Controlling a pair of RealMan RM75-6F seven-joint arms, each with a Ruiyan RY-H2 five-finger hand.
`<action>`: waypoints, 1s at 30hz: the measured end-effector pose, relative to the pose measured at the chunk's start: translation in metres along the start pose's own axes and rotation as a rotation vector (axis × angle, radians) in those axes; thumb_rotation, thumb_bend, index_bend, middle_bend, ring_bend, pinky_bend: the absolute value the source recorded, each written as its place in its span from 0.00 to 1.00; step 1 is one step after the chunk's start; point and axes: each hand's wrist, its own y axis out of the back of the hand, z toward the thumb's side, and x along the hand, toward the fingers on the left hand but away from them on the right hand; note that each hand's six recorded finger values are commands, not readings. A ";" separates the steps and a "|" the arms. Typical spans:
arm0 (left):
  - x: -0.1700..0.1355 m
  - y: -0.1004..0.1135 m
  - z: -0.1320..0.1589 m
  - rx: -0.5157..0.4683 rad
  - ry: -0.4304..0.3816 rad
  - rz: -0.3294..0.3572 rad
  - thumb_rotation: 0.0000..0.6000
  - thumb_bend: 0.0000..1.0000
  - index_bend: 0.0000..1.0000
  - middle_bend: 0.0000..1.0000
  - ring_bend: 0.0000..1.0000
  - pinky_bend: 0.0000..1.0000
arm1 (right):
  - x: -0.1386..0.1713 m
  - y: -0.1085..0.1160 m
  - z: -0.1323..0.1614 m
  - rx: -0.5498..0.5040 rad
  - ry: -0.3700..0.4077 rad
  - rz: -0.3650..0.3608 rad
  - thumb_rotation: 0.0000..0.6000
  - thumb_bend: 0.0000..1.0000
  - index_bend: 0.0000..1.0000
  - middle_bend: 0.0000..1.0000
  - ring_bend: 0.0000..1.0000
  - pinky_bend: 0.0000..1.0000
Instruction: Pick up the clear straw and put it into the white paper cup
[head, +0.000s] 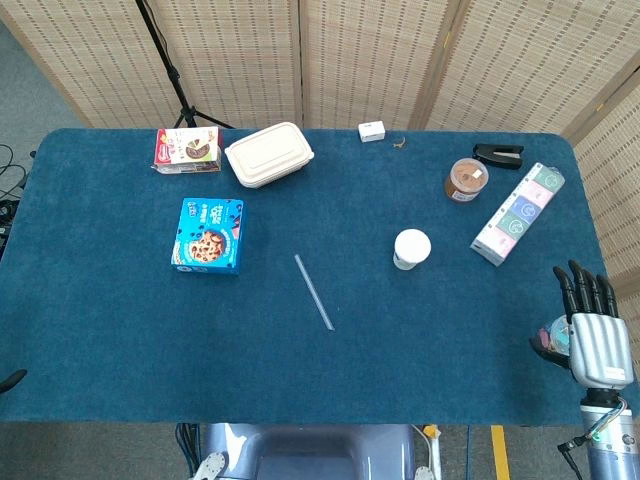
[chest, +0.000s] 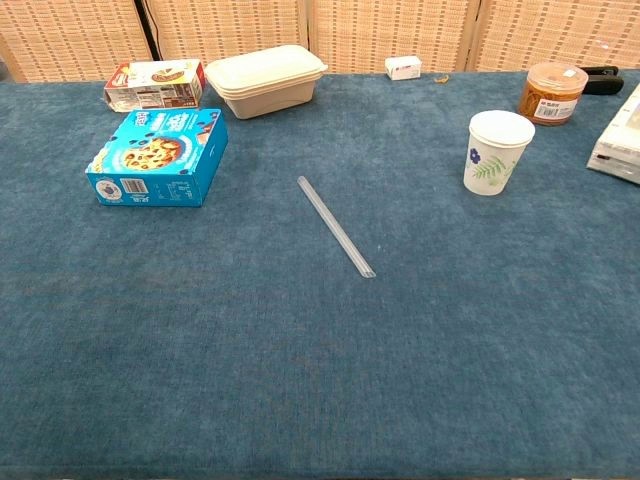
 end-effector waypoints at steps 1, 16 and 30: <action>0.000 0.000 0.000 0.001 -0.001 -0.001 1.00 0.00 0.00 0.00 0.00 0.00 | 0.000 0.001 0.000 -0.005 0.001 -0.004 1.00 0.00 0.00 0.00 0.00 0.00; 0.005 -0.003 0.003 -0.010 -0.019 -0.029 1.00 0.00 0.00 0.00 0.00 0.00 | -0.015 -0.007 0.002 -0.080 0.033 -0.031 1.00 0.00 0.00 0.00 0.00 0.00; 0.009 -0.009 0.005 -0.020 -0.016 -0.059 1.00 0.00 0.00 0.00 0.00 0.00 | -0.088 -0.012 0.099 -0.196 0.251 0.023 1.00 0.00 0.00 0.00 0.00 0.00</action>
